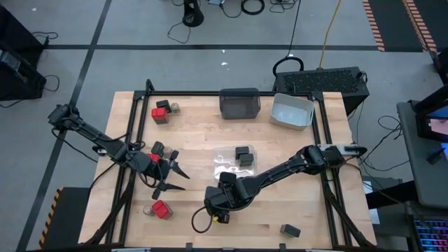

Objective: Sort spices by type
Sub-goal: Put the black seasoning can into the transparent bin

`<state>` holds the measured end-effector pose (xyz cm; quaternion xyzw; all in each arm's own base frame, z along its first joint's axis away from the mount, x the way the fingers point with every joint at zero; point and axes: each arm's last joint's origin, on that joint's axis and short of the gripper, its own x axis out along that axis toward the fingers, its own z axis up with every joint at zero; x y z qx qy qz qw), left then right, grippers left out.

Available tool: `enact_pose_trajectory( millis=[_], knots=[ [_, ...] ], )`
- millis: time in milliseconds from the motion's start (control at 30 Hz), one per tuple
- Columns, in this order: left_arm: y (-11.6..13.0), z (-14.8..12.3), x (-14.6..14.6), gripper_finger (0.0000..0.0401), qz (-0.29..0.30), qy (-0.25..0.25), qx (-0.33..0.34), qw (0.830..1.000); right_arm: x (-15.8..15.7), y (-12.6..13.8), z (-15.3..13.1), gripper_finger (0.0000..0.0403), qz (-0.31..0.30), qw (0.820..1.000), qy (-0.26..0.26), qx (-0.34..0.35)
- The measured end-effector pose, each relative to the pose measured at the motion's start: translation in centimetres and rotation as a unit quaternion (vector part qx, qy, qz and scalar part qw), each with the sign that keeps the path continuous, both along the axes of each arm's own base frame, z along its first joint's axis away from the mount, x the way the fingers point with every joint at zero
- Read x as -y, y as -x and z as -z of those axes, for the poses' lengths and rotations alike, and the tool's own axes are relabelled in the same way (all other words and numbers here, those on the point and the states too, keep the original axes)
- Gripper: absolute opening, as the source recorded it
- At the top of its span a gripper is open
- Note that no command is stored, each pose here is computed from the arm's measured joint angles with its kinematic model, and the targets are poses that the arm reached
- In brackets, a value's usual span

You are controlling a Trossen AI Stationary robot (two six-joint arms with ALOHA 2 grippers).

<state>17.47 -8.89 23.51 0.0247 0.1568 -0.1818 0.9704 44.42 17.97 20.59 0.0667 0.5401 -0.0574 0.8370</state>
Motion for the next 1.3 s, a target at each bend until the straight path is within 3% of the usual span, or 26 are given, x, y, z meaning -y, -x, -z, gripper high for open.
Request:
enact_pose_trajectory(
  millis=[267,667,833,1000,1067,1200,1300],
  knots=[
    [0.0,0.0,0.0,0.0206,0.000,-0.001,-0.001,1.000,0.1,0.2,0.1,0.0187,-0.001,1.000,0.003,-0.010],
    [0.0,0.0,0.0,0.0206,0.000,-0.001,-0.001,1.000,0.4,0.2,-0.5,0.0103,-0.007,1.000,-0.016,-0.026],
    [0.0,0.0,0.0,0.0206,0.000,-0.001,-0.002,1.000,0.5,0.2,-4.1,0.0109,-0.033,0.999,-0.010,-0.013],
    [0.0,0.1,0.0,0.0206,0.000,-0.002,-0.003,1.000,1.2,1.5,-8.1,0.0108,-0.073,0.995,0.057,-0.026],
    [0.0,0.1,0.0,0.0206,0.000,-0.003,-0.005,1.000,1.9,2.6,-8.9,0.0106,-0.080,0.991,0.089,-0.057],
    [0.0,0.1,0.0,0.0206,0.000,-0.002,-0.005,1.000,3.9,3.8,-10.6,0.0111,-0.082,0.988,0.104,-0.084],
    [0.0,0.1,0.0,0.0206,0.000,-0.003,-0.006,1.000,5.0,4.0,-11.6,0.0113,-0.087,0.987,0.110,-0.073]
  ],
)
